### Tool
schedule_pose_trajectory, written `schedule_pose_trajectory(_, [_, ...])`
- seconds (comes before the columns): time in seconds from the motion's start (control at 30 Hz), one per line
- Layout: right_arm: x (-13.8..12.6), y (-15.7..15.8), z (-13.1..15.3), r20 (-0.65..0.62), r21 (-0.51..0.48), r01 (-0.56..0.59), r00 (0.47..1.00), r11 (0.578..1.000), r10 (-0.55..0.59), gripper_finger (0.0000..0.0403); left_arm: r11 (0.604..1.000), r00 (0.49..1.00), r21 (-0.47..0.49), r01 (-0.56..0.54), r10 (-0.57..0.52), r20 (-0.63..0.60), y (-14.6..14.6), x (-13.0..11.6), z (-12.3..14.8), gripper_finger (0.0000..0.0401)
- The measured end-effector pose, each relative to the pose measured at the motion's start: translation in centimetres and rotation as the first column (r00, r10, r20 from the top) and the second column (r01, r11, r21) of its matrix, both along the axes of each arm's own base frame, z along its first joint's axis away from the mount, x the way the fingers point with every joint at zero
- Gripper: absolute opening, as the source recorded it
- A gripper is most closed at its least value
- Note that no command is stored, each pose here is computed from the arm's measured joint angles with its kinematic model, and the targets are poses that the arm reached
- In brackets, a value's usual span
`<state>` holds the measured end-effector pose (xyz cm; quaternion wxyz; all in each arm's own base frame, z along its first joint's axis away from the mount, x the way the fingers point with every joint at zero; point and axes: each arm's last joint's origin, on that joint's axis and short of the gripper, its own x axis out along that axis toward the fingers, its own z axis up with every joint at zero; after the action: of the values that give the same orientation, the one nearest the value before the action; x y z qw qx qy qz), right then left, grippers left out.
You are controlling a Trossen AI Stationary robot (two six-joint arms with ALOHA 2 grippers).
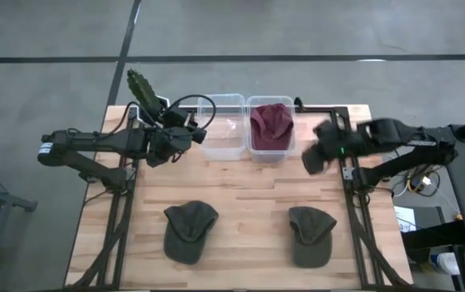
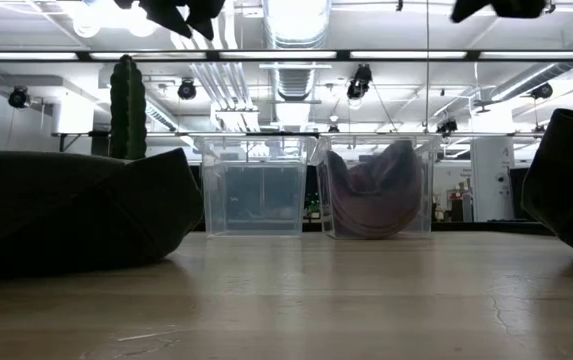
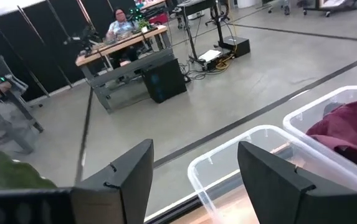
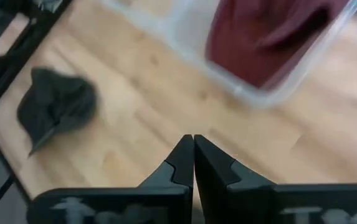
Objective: Pick & Place hat
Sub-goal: Put the right black cap into the left transparent bin
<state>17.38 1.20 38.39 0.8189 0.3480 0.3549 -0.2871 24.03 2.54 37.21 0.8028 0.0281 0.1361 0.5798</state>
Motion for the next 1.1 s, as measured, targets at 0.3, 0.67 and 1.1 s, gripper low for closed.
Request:
schedule_pose_trajectory(0.3, [-1.4,5.5,-4.6,-0.078,0.144,0.029,0.997,0.989,-0.018,0.0008,0.971,0.98,-0.128,0.2,-0.196,0.045,-1.0,0.5,-0.3,0.0225])
schedule_pose_trajectory(0.67, [-5.2,11.4,-8.8,-0.155,0.316,0.091,0.987,0.944,-0.043,0.0009,0.873,0.899,-0.215,0.437,-0.42,0.123,-6.1,0.6,-1.3,0.0225])
schedule_pose_trajectory(1.1, [-8.2,13.2,-11.1,-0.28,0.385,0.176,0.958,0.906,-0.067,0.0009,0.791,0.804,-0.216,0.572,-0.487,0.342,-9.8,1.0,-3.6,0.0225])
